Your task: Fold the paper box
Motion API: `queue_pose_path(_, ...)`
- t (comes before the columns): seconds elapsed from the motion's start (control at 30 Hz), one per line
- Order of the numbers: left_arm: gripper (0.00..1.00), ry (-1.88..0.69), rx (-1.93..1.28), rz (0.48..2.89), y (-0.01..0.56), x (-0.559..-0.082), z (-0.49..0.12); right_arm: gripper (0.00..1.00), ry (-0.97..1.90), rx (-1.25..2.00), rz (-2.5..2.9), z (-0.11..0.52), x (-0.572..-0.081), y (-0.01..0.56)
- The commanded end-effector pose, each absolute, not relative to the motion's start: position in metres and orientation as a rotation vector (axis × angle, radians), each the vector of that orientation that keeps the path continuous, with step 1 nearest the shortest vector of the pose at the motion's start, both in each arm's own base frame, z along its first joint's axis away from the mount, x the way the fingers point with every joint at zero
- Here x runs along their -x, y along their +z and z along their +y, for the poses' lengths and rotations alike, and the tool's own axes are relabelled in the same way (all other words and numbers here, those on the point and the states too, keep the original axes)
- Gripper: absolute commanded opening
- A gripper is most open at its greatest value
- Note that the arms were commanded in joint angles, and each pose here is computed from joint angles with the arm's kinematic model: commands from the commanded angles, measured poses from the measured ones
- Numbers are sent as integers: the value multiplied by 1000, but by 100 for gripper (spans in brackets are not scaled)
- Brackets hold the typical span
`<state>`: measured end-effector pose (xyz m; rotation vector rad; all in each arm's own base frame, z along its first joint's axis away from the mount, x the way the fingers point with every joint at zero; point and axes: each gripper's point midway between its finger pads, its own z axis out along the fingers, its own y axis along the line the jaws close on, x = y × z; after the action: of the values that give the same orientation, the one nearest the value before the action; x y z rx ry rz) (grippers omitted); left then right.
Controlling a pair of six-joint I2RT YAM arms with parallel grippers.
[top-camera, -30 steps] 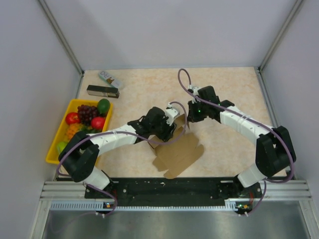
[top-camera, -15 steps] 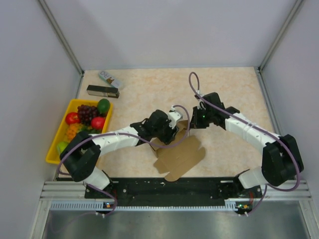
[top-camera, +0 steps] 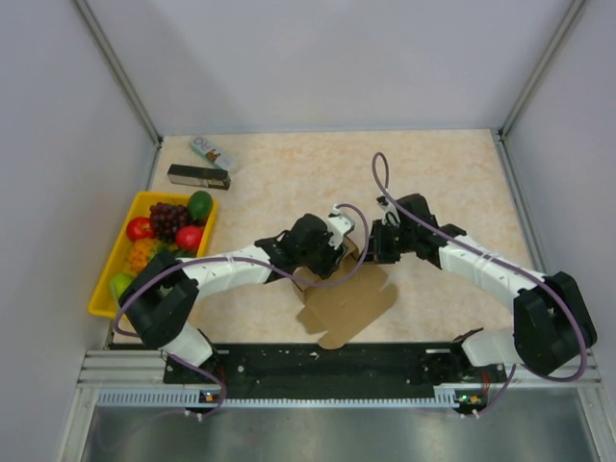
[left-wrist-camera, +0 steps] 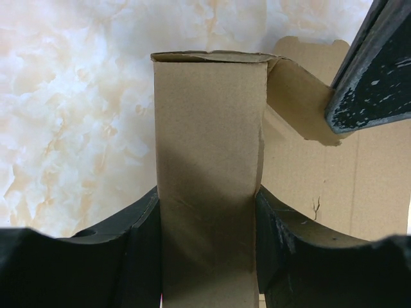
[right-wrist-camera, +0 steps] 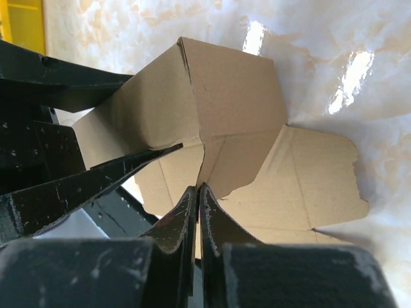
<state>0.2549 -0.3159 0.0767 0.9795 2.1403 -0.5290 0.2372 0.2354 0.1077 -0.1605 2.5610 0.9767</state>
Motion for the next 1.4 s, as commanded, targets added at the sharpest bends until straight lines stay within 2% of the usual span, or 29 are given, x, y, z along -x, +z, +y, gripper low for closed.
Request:
queue_pose_path(0.0,46,-609,-985,2037,94,-257,-333,0,1137,152,2403,258,-249,133)
queue_pose_path(0.07,45,-615,-991,2032,95,-256,-333,0,1140,200,2345,262,-253,133)
queue_pose_path(0.17,45,-630,-1003,2025,94,-254,-335,8,1039,341,2269,260,-257,127)
queue_pose_path(0.3,45,-643,-1012,2013,91,-251,-335,10,996,464,2167,261,-266,134)
queue_pose_path(0.47,45,-620,-1033,2008,88,-253,-333,26,1001,518,2054,265,-272,138)
queue_pose_path(0.67,46,-640,-1037,2000,90,-252,-335,33,1079,543,1934,273,-270,139)
queue_pose_path(0.77,45,-656,-1041,2002,90,-250,-336,37,1012,574,1910,266,-273,136)
queue_pose_path(0.9,45,-648,-1052,2006,88,-251,-334,29,866,574,1979,247,-280,123)
queue_pose_path(1.0,45,-638,-1062,2003,87,-252,-333,17,836,584,1997,243,-278,119)
queue_pose_path(1.03,45,-635,-1062,2002,87,-252,-334,7,831,578,2000,241,-278,117)
queue_pose_path(1.13,45,-627,-1069,2002,87,-254,-334,7,843,563,1981,240,-275,116)
queue_pose_path(1.37,45,-628,-1064,2003,88,-254,-334,8,899,278,1980,229,-280,121)
